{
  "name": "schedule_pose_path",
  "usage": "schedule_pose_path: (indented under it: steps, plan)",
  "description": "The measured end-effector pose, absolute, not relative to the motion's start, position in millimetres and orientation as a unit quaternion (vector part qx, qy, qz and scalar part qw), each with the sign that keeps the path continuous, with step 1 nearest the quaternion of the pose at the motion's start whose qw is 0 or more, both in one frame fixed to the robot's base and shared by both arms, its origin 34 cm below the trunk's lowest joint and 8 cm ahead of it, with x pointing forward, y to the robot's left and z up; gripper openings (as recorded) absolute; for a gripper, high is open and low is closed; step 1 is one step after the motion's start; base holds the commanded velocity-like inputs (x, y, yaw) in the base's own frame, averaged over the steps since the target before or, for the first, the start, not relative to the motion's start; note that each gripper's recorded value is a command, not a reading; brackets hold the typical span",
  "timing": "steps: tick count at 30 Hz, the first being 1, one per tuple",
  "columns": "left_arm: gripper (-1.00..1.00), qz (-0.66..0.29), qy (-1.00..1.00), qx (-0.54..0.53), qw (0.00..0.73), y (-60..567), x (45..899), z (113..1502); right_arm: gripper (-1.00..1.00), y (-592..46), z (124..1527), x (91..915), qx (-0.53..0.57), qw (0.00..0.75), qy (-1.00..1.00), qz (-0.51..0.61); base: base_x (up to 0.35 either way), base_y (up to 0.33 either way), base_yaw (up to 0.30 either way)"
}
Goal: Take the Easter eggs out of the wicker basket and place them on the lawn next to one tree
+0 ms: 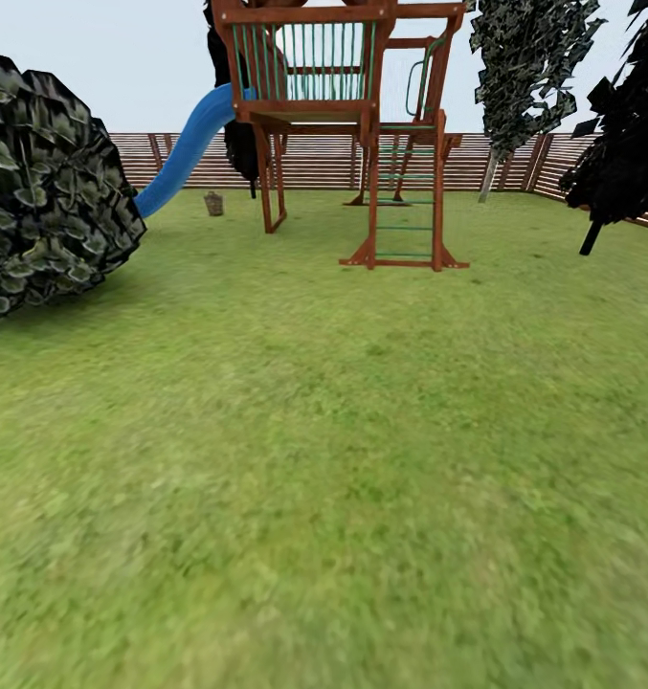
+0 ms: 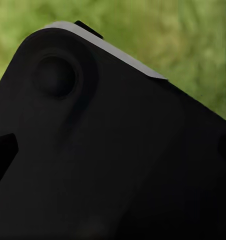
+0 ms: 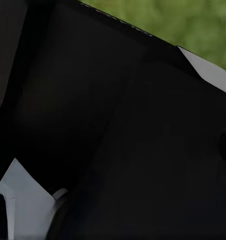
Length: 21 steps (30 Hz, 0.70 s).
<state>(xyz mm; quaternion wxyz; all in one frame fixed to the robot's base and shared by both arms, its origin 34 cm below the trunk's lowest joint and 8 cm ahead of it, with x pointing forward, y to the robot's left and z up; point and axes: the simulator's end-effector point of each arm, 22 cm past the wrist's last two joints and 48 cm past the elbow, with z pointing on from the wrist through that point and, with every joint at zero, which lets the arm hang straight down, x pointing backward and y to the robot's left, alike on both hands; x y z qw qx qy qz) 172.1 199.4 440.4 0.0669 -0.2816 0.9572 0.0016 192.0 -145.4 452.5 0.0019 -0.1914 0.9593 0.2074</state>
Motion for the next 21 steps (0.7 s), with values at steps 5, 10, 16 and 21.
schedule_pose_path:
  steps: [5, 10, 16, 21]
  plan:
    - [1.00, 0.002, 0.957, -0.282, 0.067, 199.4, 172.1, 440.4, 1.00, -145.3, 452.5, 192.0, -0.191, 0.002, 0.959, 0.208, 0.328, -0.185, 0.000]
    - [1.00, 0.002, 0.957, -0.282, 0.067, 199.4, 172.1, 440.4, 1.00, -145.3, 452.5, 191.9, -0.191, 0.002, 0.959, 0.208, 0.328, -0.185, 0.000]
    - [1.00, 0.002, 0.957, -0.282, 0.067, 199.4, 172.1, 440.4, 1.00, -145.3, 452.5, 191.9, -0.191, 0.002, 0.959, 0.208, 0.328, -0.185, 0.000]
    - [1.00, 0.002, 0.957, -0.282, 0.067, 199.4, 172.1, 440.4, 1.00, -145.3, 452.5, 191.9, -0.191, 0.002, 0.959, 0.208, 0.328, -0.185, 0.000]
